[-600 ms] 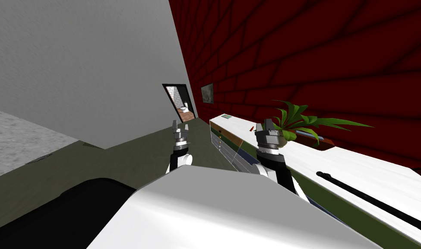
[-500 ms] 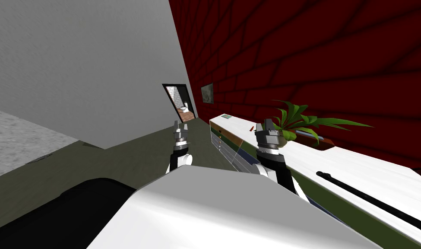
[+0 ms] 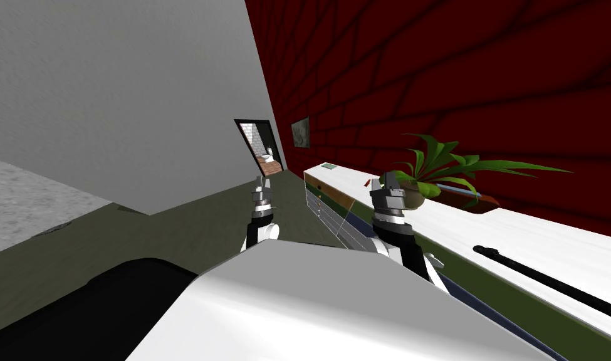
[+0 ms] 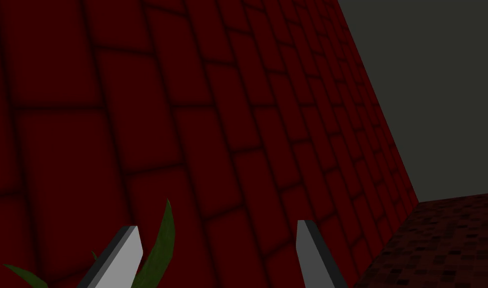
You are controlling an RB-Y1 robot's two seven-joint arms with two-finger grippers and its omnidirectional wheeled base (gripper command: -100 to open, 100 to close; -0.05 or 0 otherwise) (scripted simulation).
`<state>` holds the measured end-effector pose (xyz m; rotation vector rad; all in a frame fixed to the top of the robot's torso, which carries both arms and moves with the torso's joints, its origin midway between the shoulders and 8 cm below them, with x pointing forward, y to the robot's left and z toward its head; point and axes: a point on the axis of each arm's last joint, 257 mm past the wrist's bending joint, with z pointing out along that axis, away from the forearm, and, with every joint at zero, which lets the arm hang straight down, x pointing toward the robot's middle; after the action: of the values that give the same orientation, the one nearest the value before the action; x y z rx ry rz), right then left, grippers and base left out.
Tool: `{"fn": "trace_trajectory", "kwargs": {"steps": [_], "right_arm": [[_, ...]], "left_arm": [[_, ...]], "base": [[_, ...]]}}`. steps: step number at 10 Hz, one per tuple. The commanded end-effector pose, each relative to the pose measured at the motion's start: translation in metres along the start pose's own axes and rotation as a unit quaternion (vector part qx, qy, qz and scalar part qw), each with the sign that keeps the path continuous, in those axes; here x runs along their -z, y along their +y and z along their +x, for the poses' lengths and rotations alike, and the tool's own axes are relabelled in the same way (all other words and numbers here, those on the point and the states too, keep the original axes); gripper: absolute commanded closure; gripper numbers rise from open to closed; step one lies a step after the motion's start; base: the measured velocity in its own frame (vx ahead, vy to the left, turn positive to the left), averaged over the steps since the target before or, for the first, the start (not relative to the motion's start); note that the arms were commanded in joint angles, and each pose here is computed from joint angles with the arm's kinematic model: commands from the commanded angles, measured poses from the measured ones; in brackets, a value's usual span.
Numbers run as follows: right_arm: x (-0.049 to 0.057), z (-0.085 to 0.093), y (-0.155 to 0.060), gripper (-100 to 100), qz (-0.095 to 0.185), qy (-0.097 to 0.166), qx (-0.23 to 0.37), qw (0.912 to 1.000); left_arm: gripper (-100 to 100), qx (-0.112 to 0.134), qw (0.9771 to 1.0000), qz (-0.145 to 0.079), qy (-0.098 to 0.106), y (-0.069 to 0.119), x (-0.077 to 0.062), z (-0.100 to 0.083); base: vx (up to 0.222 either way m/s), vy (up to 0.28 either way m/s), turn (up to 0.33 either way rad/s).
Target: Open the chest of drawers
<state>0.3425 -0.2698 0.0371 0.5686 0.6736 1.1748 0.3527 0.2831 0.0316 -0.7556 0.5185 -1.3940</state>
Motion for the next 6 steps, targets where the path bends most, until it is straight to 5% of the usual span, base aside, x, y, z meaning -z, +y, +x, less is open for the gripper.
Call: {"fn": "trace_trajectory", "kwargs": {"steps": [1, 3, 4, 6], "right_arm": [[0.000, 0.000, 0.000, 0, 0.000, 0.000, 0.000, 1.0000], [0.000, 0.000, 0.000, 0, 0.000, 0.000, 0.000, 1.0000], [0.003, 0.012, -0.019, -100, 0.024, 0.024, 0.012, 0.9993], [0.009, 0.028, -0.047, -100, 0.060, 0.051, 0.029, 0.9965]], "left_arm": [[0, 0.000, 1.0000, 0.000, 0.000, 0.000, 0.000, 0.000], [0, 0.000, 1.0000, 0.000, 0.000, 0.000, 0.000, 0.000], [0, 0.000, 1.0000, 0.000, 0.000, 0.000, 0.000, 0.000], [0, 0.000, 1.0000, 0.000, 0.000, 0.000, 0.000, 0.000]], "base": [[0.000, 0.000, 0.000], [0.000, 0.000, 0.000], [0.014, 0.013, 0.079], [0.020, 0.029, 0.110]]}}
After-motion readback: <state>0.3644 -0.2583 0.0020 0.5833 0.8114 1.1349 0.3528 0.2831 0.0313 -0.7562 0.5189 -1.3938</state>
